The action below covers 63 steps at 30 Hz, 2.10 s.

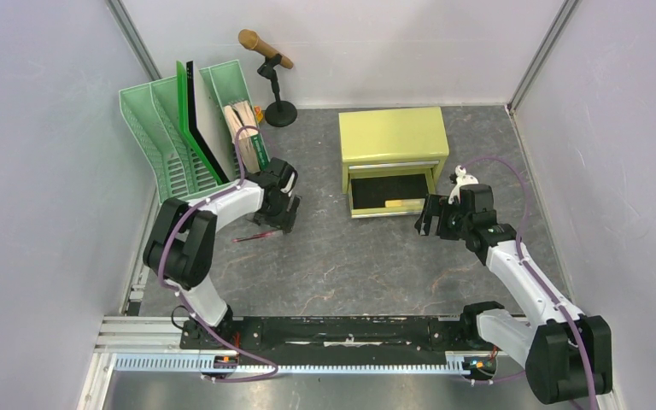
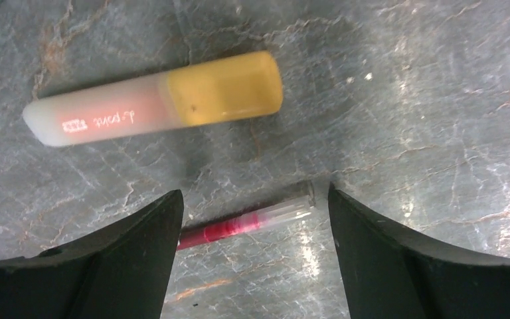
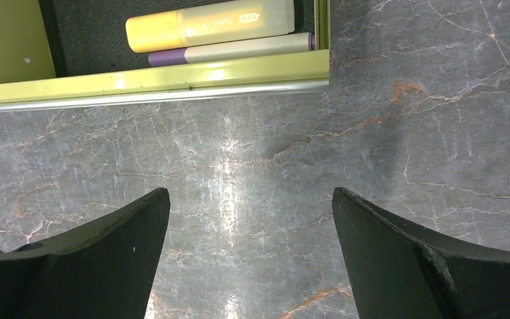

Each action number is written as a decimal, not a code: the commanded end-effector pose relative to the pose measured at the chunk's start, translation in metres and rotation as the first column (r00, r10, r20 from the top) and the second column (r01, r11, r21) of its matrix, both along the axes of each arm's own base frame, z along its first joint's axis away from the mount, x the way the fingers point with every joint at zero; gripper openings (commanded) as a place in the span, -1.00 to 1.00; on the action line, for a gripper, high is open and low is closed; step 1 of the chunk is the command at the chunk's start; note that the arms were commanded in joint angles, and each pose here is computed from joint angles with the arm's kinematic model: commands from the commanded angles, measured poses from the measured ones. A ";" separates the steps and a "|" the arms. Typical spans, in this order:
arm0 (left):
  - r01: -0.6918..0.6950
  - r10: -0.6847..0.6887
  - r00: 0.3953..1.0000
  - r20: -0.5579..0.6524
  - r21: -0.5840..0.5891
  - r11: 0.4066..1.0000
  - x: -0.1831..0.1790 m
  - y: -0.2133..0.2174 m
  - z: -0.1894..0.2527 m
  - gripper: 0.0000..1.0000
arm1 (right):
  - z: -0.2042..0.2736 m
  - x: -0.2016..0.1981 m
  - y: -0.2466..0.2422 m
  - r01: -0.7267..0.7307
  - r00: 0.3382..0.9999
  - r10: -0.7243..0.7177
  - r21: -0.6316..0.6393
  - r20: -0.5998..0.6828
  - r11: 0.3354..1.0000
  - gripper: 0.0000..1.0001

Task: Organize the desk
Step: Pick up the stationery from the center of the board.

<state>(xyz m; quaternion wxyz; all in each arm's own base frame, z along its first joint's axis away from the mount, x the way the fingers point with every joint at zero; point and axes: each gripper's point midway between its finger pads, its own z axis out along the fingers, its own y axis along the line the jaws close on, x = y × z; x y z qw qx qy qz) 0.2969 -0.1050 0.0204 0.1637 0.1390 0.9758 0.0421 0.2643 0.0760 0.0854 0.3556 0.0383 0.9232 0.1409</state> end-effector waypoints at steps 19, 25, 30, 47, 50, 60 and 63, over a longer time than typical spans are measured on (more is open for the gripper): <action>-0.008 0.010 0.999 0.034 -0.059 0.998 0.006 -0.011 0.016 0.29 | 0.010 0.013 -0.004 0.013 0.999 -0.012 -0.009 0.031 1.000 0.96; 0.059 -0.058 0.998 0.031 -0.016 0.998 -0.001 -0.002 0.028 0.44 | 0.009 0.011 -0.003 0.010 0.999 -0.010 -0.002 0.031 1.000 0.96; 0.073 -0.071 0.996 -0.052 0.040 0.997 -0.014 0.010 0.011 0.35 | 0.005 0.009 0.000 0.005 1.000 -0.005 0.019 0.020 1.000 0.96; 0.100 -0.111 0.981 -0.160 -0.079 0.992 -0.018 -0.015 -0.007 -0.40 | 0.010 0.006 0.000 -0.006 0.999 0.006 0.016 0.037 1.000 0.96; 0.110 -0.129 0.985 -0.118 -0.152 0.982 -0.015 -0.028 0.008 -0.65 | 0.010 0.005 0.001 -0.013 0.999 0.012 0.016 0.034 1.000 0.96; 0.141 -0.152 0.988 -0.007 -0.342 0.929 -0.022 -0.056 0.059 -0.96 | 0.022 0.006 0.017 -0.103 0.992 0.097 0.071 0.080 0.992 0.96; 0.176 -0.165 0.984 0.066 -0.470 0.865 -0.028 -0.075 0.089 -0.96 | 0.029 0.006 0.022 -0.128 0.988 0.119 0.084 0.101 0.988 0.96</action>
